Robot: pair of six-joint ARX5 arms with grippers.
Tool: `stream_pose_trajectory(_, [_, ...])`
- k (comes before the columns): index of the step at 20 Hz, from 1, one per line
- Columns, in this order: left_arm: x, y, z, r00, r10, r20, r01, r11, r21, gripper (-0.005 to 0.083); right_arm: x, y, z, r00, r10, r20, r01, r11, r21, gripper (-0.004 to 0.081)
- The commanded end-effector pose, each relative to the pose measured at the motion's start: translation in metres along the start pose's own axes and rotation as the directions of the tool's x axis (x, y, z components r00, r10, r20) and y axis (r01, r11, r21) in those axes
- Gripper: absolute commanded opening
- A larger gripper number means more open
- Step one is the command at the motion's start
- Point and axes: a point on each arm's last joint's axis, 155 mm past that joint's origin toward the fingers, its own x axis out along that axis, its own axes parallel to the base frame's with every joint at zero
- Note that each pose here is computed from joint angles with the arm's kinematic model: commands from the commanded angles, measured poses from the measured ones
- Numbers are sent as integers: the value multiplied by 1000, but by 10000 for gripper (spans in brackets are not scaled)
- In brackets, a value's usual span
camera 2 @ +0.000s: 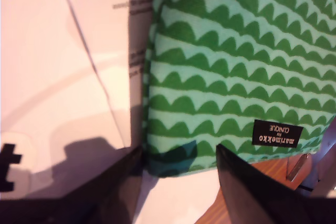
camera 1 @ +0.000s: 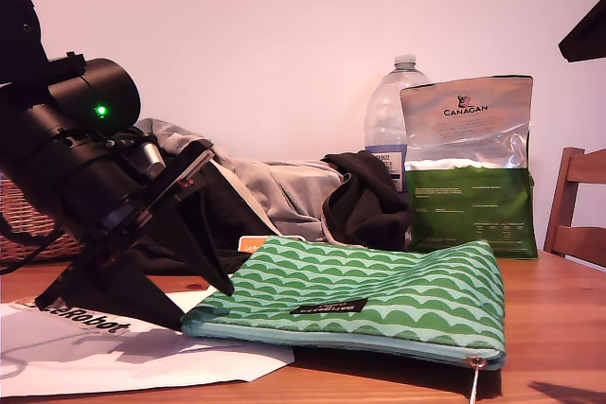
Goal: Open the zipper in the zip bag in front of you
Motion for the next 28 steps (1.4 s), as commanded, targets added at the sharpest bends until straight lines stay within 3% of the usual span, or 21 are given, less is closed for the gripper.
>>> stream_pose_trajectory(1, [4, 0, -2, 1000, -3, -7, 3, 1000, 4, 328, 2, 0, -4, 1000, 4, -5, -4, 1000, -6, -13])
stream_pose_trajectory(4, [4, -9, -2, 999, -43, -10, 43, 999, 19, 163, 2, 0, -4, 1000, 4, -5, -4, 1000, -6, -13])
stream_pose_trajectory(9, [5, -34, 0, 989, -146, -12, 146, 986, 74, -24, 2, 2, -6, 1000, 15, -13, -14, 999, 35, -13])
stream_pose_trajectory(17, [-7, -76, 17, 941, -338, 13, 337, 941, 44, -24, 3, 13, -12, 998, 54, -41, -52, 998, 44, -7])
stream_pose_trajectory(19, [-10, -82, 22, 932, -362, 25, 361, 931, 45, -24, 3, 13, -12, 998, 53, -40, -46, 984, 173, 101])
stream_pose_trajectory(20, [-11, -84, 24, 929, -368, 32, 367, 929, 47, -24, 3, 7, -19, 998, 20, -67, -5, 976, 220, 151])
stream_pose_trajectory(22, [-14, -87, 30, 921, -387, 50, 386, 922, 39, -24, 1, -14, -35, 987, -99, -130, 130, 956, 265, 152])
stream_pose_trajectory(26, [-25, -95, 48, 897, -430, 102, 428, 903, 43, -24, -6, -48, -31, 952, -284, -111, 303, 920, 247, 158])
stream_pose_trajectory(28, [-32, -99, 58, 884, -448, 133, 449, 893, 27, -24, -3, -53, -28, 948, -307, -79, 317, 916, 245, 162])
